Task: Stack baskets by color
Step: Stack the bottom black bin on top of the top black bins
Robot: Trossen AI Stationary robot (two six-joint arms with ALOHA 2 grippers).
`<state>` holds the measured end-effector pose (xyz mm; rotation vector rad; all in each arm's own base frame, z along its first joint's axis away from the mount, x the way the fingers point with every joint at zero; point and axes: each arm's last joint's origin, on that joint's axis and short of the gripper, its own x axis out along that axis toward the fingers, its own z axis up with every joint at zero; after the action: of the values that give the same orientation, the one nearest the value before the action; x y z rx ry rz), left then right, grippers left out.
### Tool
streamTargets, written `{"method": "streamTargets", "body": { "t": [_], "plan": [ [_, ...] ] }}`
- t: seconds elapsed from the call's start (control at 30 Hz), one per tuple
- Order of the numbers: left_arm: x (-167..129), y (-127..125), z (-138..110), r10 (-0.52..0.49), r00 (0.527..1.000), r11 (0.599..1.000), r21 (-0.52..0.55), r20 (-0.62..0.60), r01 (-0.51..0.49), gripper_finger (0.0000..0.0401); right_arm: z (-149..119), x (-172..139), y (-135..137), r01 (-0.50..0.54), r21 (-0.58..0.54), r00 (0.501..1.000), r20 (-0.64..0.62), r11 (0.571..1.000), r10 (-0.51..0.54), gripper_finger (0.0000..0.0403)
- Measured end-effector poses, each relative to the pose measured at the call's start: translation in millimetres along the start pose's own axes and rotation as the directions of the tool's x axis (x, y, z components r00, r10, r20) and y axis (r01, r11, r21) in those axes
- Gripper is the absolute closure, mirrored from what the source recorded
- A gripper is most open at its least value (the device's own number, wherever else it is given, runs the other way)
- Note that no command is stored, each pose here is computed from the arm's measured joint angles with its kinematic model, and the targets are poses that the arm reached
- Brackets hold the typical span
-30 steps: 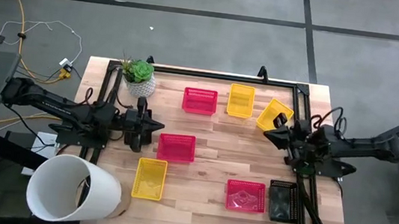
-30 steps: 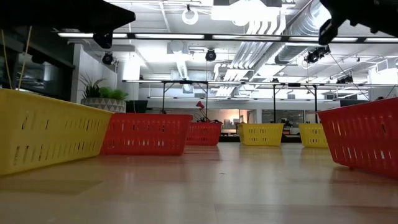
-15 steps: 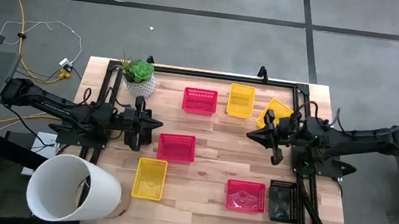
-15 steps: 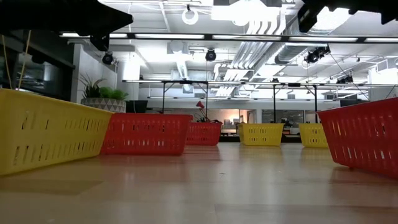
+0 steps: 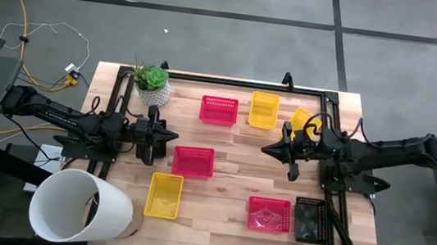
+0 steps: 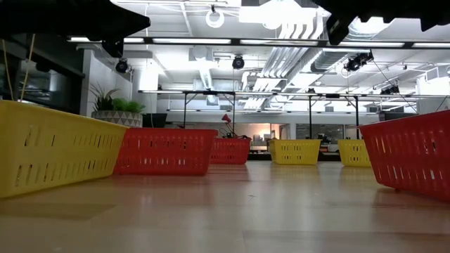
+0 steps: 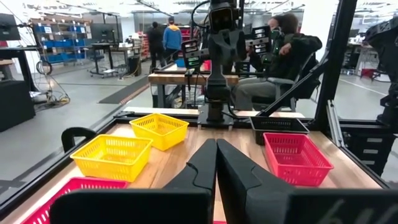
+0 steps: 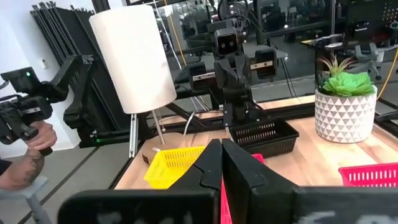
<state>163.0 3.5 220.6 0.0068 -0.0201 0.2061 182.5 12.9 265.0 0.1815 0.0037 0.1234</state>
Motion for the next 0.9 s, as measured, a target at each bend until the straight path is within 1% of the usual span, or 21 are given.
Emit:
{"method": "streamTargets", "body": {
  "t": [0.07,0.13,0.2,0.27,0.3,0.37,0.43,0.47,0.53,0.6,0.67,0.7,0.77,0.83,0.9],
  "plan": [
    [0.0,0.1,0.0,0.0,1.0,1.0,0.002,0.0,0.0,0.0401,-0.1,1.5,-0.9,0.027,0.014,1.0,0.009,1.0,-0.027,0.0402],
    [0.0,0.1,0.0,0.0,1.0,1.0,0.002,0.0,0.0,0.0401,0.8,2.6,-2.4,0.078,0.082,0.997,0.014,0.994,-0.08,0.0399],
    [0.0,0.1,0.0,0.0,1.0,1.0,0.002,0.0,0.0,0.0401,4.2,4.5,-1.4,0.097,0.13,0.995,-0.035,0.987,-0.093,0.0388],
    [0.0,0.1,0.0,0.0,1.0,1.0,0.002,0.0,0.0,0.0401,9.1,7.2,2.9,0.12,0.164,0.987,-0.126,0.979,-0.099,0.0366],
    [0.0,0.1,0.0,0.0,1.0,1.0,0.002,0.0,0.0,0.0401,12.0,8.4,5.7,0.148,0.177,0.976,-0.188,0.973,-0.114,0.0353],
    [0.0,0.0,0.0,0.0,1.0,1.0,0.002,0.0,0.0,0.0401,18.0,9.1,12.6,0.21,0.186,0.93,-0.34,0.96,-0.138,0.0324],
    [0.0,0.1,0.0,0.0,1.0,1.0,0.002,0.0,0.0,0.0401,23.8,8.3,21.0,0.285,0.198,0.853,-0.499,0.938,-0.154,0.0295],
    [0.0,0.1,0.0,0.0,1.0,1.0,0.002,0.0,0.0,0.0401,25.6,6.7,25.8,0.323,0.205,0.801,-0.579,0.924,-0.151,0.0281],
    [0.0,0.0,-0.1,0.0,1.0,1.0,0.001,-0.001,0.0,0.0401,27.7,3.2,35.0,0.413,0.208,0.683,-0.715,0.887,-0.15,0.0259],
    [0.0,0.0,-0.2,0.0,1.0,1.0,-0.004,-0.002,0.0,0.0401,23.1,-1.6,44.2,0.514,0.179,0.542,-0.826,0.839,-0.156,0.0242],
    [0.0,0.0,-0.6,0.0,1.0,1.0,-0.005,-0.006,0.0,0.0401,12.8,-5.8,53.7,0.594,0.13,0.411,-0.897,0.794,-0.16,0.0231],
    [0.0,0.0,-0.8,-0.002,1.0,1.0,-0.013,-0.008,0.002,0.0401,6.7,-7.6,58.6,0.624,0.114,0.354,-0.923,0.773,-0.15,0.0228],
    [0.0,-0.1,-1.1,-0.004,1.0,1.0,-0.027,-0.011,0.003,0.0401,-8.7,-10.1,68.7,0.658,0.097,0.252,-0.963,0.747,-0.098,0.0224],
    [0.0,-0.1,-1.5,-0.003,1.0,1.0,-0.029,-0.015,0.003,0.0401,-24.0,-12.0,78.3,0.675,0.073,0.158,-0.986,0.734,-0.047,0.0223],
    [0.0,-0.1,-1.6,-0.004,1.0,1.0,-0.029,-0.016,0.003,0.0401,-36.6,-12.5,87.0,0.668,0.049,0.092,-0.996,0.743,-0.016,0.0223]
  ]
}}
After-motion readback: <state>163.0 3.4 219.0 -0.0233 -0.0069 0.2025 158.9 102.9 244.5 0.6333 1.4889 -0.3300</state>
